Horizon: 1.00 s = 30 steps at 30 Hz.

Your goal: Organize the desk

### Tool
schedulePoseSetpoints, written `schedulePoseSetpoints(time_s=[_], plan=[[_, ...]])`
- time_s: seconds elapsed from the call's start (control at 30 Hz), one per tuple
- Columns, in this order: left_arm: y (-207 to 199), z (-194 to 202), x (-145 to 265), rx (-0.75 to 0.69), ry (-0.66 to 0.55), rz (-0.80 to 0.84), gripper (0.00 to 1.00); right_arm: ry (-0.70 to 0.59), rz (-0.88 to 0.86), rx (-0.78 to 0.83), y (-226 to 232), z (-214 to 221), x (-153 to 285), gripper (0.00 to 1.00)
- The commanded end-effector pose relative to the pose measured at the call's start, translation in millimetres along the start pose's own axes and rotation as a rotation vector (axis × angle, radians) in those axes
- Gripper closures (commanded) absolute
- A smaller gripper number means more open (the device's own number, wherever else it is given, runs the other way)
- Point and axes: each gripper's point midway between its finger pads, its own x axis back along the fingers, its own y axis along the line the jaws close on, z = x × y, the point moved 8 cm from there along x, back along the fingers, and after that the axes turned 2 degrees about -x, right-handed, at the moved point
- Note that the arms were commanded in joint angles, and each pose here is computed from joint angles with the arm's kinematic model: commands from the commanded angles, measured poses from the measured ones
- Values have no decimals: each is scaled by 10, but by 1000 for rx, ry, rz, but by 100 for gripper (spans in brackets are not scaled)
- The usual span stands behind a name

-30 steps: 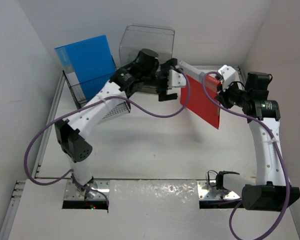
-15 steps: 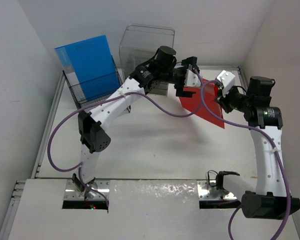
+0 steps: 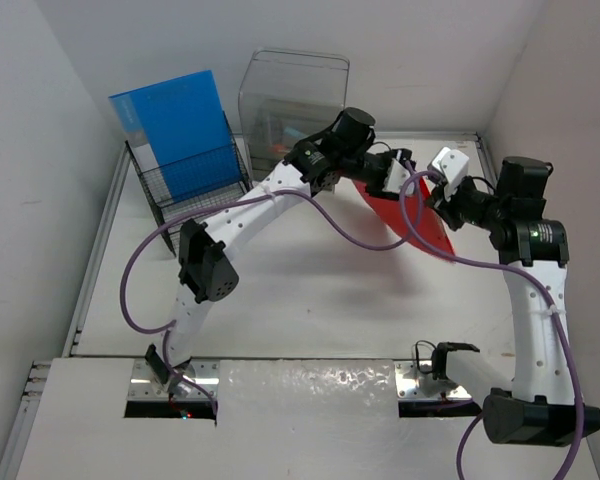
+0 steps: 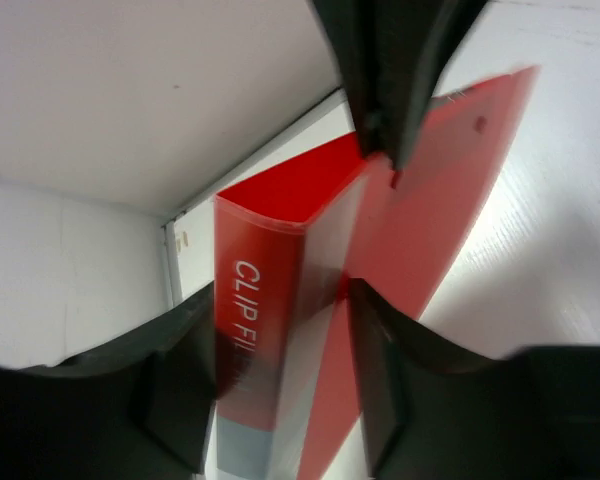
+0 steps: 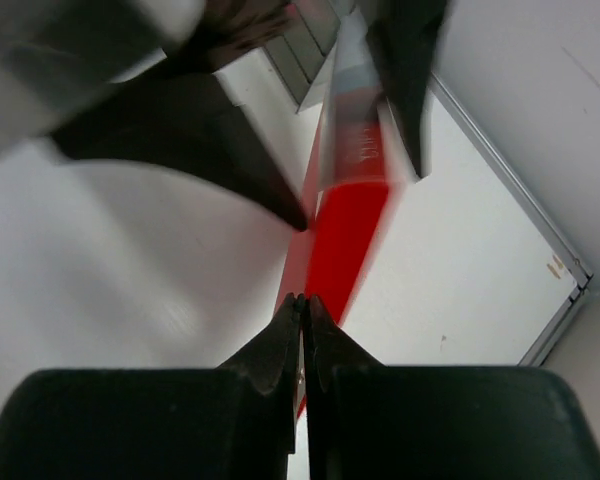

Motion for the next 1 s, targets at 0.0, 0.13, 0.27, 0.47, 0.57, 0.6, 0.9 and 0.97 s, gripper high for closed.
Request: schedulePoseSetpoints(time_s=[0.0, 0.13, 0.27, 0.47, 0.57, 0.6, 0.9, 0.97], plan=[[56, -178, -41, -42, -73, 6, 58, -65, -30, 69, 21, -123, 22, 100], [79, -185, -21, -10, -63, -14, 100, -58, -13, 65, 28, -92, 20, 100], [88, -291, 108, 31, -43, -41, 100, -47, 102, 23, -84, -111, 40, 100], [232, -513, 355, 196, -18, -210, 100, -125, 629, -159, -417, -380, 478, 40], [363, -796, 601, 221, -62, -285, 100, -123, 891, -272, -502, -523, 875, 26], [390, -878, 672, 229, -74, -301, 100, -121, 950, -314, -516, -534, 942, 24], [595, -1798, 2071, 184, -163, -545, 100, -71, 1168, -372, -549, -245, 983, 19], [548, -1994, 2490, 169, -156, -626, 100, -89, 1146, -371, -552, -197, 896, 19]])
